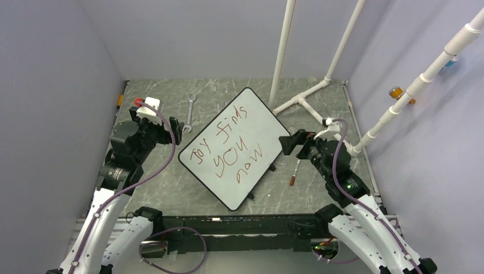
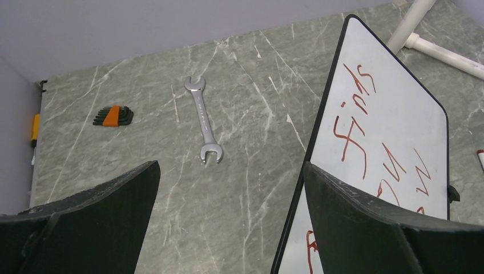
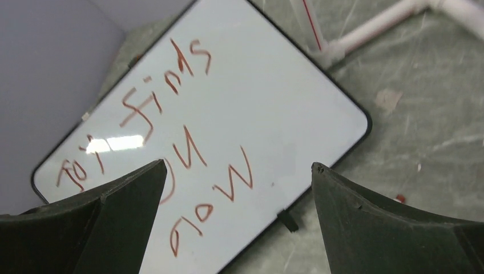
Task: Write a sentence on the whiteboard
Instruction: Reset both arms
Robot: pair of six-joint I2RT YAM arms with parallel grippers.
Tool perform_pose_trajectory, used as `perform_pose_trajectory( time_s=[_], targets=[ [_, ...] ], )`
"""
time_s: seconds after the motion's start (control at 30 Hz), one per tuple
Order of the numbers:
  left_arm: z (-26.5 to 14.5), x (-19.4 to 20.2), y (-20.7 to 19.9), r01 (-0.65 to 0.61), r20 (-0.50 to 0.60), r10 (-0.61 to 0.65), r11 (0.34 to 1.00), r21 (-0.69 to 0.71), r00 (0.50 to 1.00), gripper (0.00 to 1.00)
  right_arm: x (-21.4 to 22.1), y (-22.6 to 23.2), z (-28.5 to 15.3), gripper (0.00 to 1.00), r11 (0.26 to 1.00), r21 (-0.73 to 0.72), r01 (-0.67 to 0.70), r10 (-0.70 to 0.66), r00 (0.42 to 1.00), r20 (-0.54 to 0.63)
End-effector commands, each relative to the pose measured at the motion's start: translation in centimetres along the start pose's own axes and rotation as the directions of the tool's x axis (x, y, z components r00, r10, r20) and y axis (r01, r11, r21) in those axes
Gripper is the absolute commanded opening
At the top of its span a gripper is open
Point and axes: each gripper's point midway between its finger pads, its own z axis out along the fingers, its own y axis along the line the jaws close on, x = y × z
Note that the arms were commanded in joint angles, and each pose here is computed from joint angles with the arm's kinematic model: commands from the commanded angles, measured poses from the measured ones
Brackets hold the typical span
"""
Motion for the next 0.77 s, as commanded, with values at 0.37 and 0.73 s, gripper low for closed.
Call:
perform_pose_trajectory(
  time_s=[0.37, 0.73],
  targets=[
    [0.0, -0.5, 1.3, 0.006, 0.027, -0.004, 0.998, -0.07, 1.0, 1.0, 3.0, 1.4, -0.1, 1.0, 0.994, -0.095, -0.051, 0.039, 0.992, -0.122],
    [0.0, -0.5, 1.3, 0.002, 0.028, 0.0, 0.998, -0.069, 1.0, 0.99, 2.1, 1.5, -0.4, 1.0, 0.994, -0.108, -0.009, 0.0, 0.996, -0.087]
  ],
)
